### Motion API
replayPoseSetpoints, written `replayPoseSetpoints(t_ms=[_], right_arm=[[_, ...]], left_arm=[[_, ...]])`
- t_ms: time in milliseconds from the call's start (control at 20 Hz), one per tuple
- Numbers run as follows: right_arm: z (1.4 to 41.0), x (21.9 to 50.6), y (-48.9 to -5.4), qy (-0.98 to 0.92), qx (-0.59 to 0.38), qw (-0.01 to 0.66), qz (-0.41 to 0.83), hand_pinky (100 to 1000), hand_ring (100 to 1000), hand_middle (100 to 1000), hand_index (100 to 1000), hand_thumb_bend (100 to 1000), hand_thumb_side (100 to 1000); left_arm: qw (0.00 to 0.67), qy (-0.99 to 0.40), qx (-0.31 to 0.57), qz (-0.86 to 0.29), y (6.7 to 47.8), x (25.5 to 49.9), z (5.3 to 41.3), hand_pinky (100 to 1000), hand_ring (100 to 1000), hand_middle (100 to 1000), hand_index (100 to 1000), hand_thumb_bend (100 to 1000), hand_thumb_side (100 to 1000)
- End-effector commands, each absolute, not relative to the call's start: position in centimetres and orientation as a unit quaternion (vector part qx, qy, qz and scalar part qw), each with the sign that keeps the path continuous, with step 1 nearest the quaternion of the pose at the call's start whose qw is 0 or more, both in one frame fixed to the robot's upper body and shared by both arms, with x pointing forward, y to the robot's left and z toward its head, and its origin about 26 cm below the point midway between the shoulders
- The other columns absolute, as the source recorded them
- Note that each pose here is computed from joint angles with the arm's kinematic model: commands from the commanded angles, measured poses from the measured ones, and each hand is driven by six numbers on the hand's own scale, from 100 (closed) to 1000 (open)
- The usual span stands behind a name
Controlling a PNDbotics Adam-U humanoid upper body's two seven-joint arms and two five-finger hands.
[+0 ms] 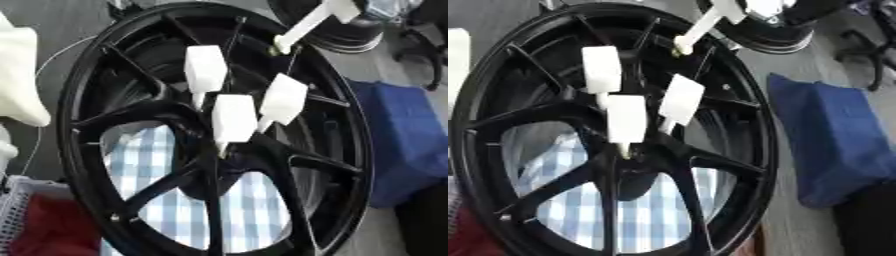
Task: Pull the pin out of the wheel hub.
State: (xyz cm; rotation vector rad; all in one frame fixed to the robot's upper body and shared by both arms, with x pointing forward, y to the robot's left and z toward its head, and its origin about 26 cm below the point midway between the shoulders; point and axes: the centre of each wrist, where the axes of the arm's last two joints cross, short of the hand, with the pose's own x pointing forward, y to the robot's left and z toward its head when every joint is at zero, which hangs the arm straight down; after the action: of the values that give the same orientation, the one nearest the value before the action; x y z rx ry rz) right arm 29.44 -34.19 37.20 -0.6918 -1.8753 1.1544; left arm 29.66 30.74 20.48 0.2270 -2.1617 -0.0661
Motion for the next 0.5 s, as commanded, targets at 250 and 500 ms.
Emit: replayPoseSetpoints(t_ms=[250, 500], right_arm=[[34.8, 27.6, -41.2, -0.754, -0.386, 0.435, 0.304, 721, 535, 341, 530, 100, 100], [29.8, 26.4, -43.3, -0.74, -0.436, 0.462, 0.221, 777, 625, 423, 623, 100, 172]], left_arm=[[0.443, -0.889, 0.113, -0.015, 31.4, 29.2, 21.3, 670, 648, 644, 740, 142, 847], [0.435, -0.893, 0.117, -0.006, 31.5, 29.1, 21.3, 670, 648, 645, 741, 135, 842]])
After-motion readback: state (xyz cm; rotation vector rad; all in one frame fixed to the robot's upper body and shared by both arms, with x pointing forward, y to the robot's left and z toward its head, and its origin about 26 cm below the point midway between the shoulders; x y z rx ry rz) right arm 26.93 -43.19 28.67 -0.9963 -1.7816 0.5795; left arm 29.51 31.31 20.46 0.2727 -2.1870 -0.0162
